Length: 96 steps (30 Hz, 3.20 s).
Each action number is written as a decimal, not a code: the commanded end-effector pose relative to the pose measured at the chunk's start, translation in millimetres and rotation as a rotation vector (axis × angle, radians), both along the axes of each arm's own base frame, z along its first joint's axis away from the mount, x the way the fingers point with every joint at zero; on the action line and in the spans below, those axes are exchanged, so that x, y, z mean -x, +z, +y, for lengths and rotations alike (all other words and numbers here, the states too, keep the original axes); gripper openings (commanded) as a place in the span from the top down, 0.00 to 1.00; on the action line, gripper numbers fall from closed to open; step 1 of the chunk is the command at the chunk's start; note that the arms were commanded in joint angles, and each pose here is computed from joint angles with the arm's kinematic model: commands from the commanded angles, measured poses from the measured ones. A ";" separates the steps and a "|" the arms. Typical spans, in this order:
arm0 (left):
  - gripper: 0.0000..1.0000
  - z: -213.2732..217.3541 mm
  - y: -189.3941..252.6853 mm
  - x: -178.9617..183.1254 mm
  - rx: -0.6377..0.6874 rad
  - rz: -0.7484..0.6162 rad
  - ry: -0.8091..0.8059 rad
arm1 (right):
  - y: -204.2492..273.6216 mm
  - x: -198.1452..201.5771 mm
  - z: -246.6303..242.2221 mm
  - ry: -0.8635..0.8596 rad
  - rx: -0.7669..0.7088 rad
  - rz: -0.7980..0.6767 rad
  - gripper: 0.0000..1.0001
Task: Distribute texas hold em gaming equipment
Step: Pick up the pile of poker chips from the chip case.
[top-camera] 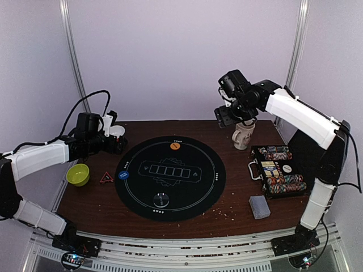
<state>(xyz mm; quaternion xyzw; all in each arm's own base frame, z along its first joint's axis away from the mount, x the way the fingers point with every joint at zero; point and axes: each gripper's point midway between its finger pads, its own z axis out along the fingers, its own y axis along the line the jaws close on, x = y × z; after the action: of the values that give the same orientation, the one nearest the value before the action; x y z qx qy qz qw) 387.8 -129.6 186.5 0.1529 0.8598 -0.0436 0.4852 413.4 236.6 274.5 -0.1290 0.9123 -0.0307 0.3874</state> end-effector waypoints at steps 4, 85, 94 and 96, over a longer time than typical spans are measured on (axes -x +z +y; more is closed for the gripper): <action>0.02 2.8 19.2 -3.1 0.021 -0.071 0.005 | -80.4 94.3 -63.1 -0.068 0.114 0.366 0.18; 0.02 -0.2 5.3 -7.0 -0.023 -0.039 -0.023 | -252.5 -14.2 -232.6 -0.377 0.112 0.577 0.72; 0.02 1.3 6.1 -6.2 -0.025 -0.042 -0.017 | -258.7 -15.6 -228.0 -0.367 0.089 0.591 0.75; 0.02 0.4 6.9 -6.4 -0.024 -0.043 -0.021 | -257.1 -16.3 -226.9 -0.366 0.080 0.592 0.85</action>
<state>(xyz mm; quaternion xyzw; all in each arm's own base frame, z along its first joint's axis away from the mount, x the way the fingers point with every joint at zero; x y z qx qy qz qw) 389.0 -130.6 178.4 0.1700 0.8612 -0.0353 0.4776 428.9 0.9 39.2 0.0190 0.9858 -0.1287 0.1060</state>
